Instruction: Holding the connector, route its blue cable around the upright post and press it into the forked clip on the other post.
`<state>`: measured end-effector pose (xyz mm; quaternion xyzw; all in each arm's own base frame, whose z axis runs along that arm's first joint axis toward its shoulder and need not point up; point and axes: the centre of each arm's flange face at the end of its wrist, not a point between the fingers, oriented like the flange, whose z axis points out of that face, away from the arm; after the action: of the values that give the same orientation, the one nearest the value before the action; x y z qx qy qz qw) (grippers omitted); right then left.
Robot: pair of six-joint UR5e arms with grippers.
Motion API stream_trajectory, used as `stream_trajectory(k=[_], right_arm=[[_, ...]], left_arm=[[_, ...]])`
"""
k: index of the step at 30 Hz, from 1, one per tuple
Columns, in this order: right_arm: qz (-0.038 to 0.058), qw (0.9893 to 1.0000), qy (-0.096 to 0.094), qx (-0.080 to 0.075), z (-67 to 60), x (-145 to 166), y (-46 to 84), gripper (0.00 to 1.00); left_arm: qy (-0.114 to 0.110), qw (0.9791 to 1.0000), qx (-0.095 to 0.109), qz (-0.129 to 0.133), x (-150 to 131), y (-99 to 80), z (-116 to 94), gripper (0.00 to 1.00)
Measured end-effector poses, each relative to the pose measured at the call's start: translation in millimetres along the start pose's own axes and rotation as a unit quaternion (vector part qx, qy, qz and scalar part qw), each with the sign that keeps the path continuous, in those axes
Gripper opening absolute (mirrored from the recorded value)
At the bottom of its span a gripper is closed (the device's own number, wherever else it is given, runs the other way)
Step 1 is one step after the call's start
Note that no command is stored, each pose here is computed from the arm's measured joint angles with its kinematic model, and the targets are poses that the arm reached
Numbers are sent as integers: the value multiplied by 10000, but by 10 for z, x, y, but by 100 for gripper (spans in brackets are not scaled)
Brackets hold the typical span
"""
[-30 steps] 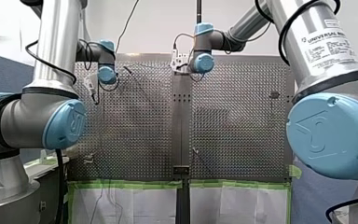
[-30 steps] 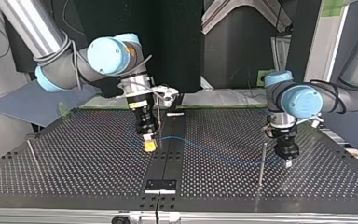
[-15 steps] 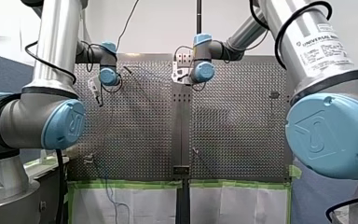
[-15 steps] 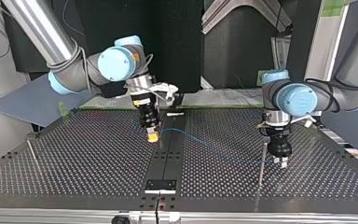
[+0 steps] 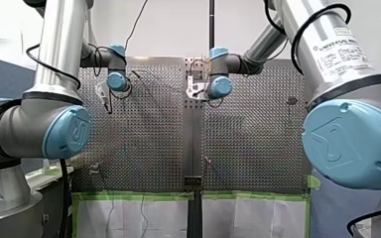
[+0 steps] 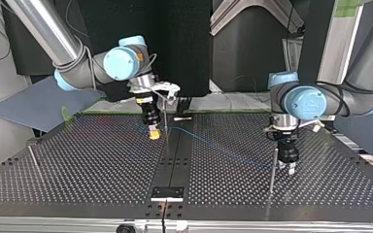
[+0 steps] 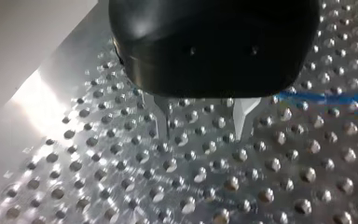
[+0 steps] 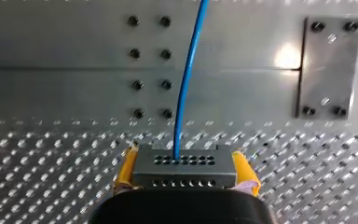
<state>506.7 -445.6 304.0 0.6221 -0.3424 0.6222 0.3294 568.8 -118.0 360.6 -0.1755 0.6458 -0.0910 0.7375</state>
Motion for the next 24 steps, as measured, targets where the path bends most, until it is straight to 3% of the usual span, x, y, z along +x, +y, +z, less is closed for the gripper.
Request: stream_trajectory(k=[13, 18, 24], right_arm=[[234, 9989, -17, -405, 26, -301, 486, 0], [379, 9973, -127, -616, -1, -495, 738, 0], [469, 9951, -147, -854, -45, -682, 1036, 0]], left_arm=[[18, 9999, 87, -97, 11, -37, -6, 68], [2, 9999, 47, -105, 9, -30, -6, 68], [-1, 9999, 39, -107, 8, -29, -6, 68]])
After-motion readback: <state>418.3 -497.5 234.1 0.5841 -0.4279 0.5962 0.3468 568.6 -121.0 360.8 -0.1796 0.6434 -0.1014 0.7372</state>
